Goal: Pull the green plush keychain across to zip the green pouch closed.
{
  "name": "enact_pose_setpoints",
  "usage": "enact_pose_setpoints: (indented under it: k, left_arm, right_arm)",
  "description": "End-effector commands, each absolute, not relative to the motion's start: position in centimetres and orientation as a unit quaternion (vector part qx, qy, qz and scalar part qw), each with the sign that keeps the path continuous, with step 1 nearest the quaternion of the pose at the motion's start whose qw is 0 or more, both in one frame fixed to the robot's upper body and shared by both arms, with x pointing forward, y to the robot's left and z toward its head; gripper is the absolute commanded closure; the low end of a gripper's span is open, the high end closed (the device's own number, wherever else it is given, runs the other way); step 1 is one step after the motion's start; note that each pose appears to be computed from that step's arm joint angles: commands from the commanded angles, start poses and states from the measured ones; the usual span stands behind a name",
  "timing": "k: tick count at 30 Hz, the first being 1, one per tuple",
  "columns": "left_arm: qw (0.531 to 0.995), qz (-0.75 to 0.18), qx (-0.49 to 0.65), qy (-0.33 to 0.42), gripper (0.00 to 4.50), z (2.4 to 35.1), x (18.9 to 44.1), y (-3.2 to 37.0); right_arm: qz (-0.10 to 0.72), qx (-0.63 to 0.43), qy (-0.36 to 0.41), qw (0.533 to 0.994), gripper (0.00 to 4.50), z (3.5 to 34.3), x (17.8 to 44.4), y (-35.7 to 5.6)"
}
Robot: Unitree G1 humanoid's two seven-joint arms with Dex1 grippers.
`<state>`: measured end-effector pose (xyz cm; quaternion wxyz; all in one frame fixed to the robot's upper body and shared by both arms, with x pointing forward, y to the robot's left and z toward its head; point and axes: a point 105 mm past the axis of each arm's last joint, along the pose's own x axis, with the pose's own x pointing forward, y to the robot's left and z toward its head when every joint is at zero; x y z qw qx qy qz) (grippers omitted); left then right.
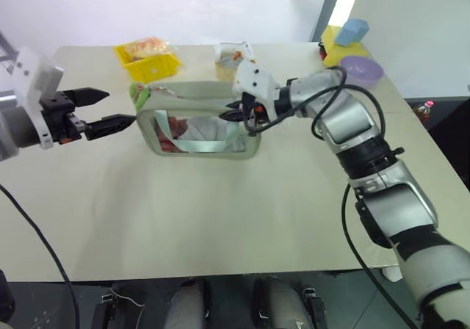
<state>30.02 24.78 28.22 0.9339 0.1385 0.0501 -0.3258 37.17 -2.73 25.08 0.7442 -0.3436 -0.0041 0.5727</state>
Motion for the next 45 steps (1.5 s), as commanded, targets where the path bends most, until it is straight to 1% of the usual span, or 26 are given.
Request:
enact_pose_setpoints:
  k: [1, 4, 6, 10, 14, 15, 16, 19, 21, 23, 25, 29, 36, 39, 41, 42, 43, 45]
  left_arm:
    - [0.936, -0.313, 0.162, 0.019, 0.0, 30.3, 29.5, 25.4]
    - [0.936, -0.312, 0.164, 0.019, 0.0, 30.4, 29.5, 25.5]
    - [0.935, -0.313, 0.166, 0.019, 0.0, 30.4, 29.6, 25.4]
    - [0.934, -0.316, 0.169, 0.019, 0.0, 30.3, 29.8, 25.3]
    - [0.932, -0.318, 0.171, 0.019, 0.0, 30.3, 30.0, 25.3]
    - [0.932, -0.319, 0.172, 0.019, 0.0, 30.4, 30.1, 25.3]
    - [0.932, -0.319, 0.172, 0.019, 0.0, 30.4, 30.1, 25.3]
    - [0.934, -0.315, 0.169, 0.021, 0.0, 30.4, 30.4, 25.7]
    - [0.942, -0.293, 0.163, 0.03, 0.0, 30.1, 30.7, 27.4]
    - [0.946, -0.281, 0.161, 0.034, 0.0, 30.0, 30.9, 28.4]
    - [0.946, -0.28, 0.16, 0.035, 0.0, 29.8, 31.2, 28.8]
    - [0.944, -0.283, 0.164, 0.04, 0.0, 29.0, 32.3, 28.8]
    - [0.938, -0.302, 0.169, 0.039, 0.0, 29.0, 33.1, 27.8]
    - [0.933, -0.311, 0.175, 0.047, 0.0, 28.2, 33.4, 27.4]
    - [0.931, -0.318, 0.173, 0.049, 0.0, 27.7, 33.8, 27.0]
    - [0.93, -0.323, 0.17, 0.049, 0.0, 27.5, 33.9, 26.7]
    - [0.928, -0.328, 0.168, 0.05, 0.0, 27.2, 34.1, 26.4]
    - [0.925, -0.335, 0.173, 0.055, 0.0, 26.4, 34.5, 25.9]
  right_arm:
    - [0.582, -0.355, -0.073, 0.728, 4.45, 28.5, 35.8, -3.6]
    - [0.594, -0.346, -0.07, 0.723, 4.45, 28.3, 35.4, -4.2]
    - [0.605, -0.342, -0.057, 0.716, 4.45, 27.1, 35.0, -4.5]
    - [0.6, -0.321, -0.034, 0.732, 4.45, 26.1, 34.8, -4.0]
    - [0.612, -0.32, -0.008, 0.723, 4.45, 25.1, 33.6, -3.8]
    - [0.613, -0.319, -0.005, 0.723, 3.7, 25.1, 33.4, -3.8]
    - [0.602, -0.316, -0.002, 0.733, 3.37, 25.3, 33.5, -3.9]
    - [0.582, -0.305, 0.002, 0.754, 1.9, 26.7, 33.4, -4.9]
    - [0.568, -0.311, 0.005, 0.762, 1.9, 27.8, 32.6, -7.0]
    - [0.556, -0.311, 0.012, 0.771, 1.9, 28.1, 32.3, -8.0]
    - [0.552, -0.306, 0.019, 0.775, 1.9, 27.8, 32.2, -8.2]
    - [0.55, -0.309, 0.03, 0.776, 1.9, 26.1, 32.2, -8.1]
    - [0.557, -0.297, 0.035, 0.775, 1.9, 25.2, 31.9, -7.7]
    - [0.559, -0.299, 0.034, 0.773, 2.69, 24.7, 32.0, -7.5]
    - [0.562, -0.299, 0.029, 0.771, 3.6, 24.7, 32.0, -7.3]
    - [0.563, -0.298, 0.027, 0.77, 4.14, 24.8, 32.0, -7.2]
    - [0.565, -0.299, 0.024, 0.769, 4.44, 24.8, 31.9, -7.1]
    - [0.566, -0.302, 0.017, 0.767, 4.44, 24.9, 31.9, -6.9]
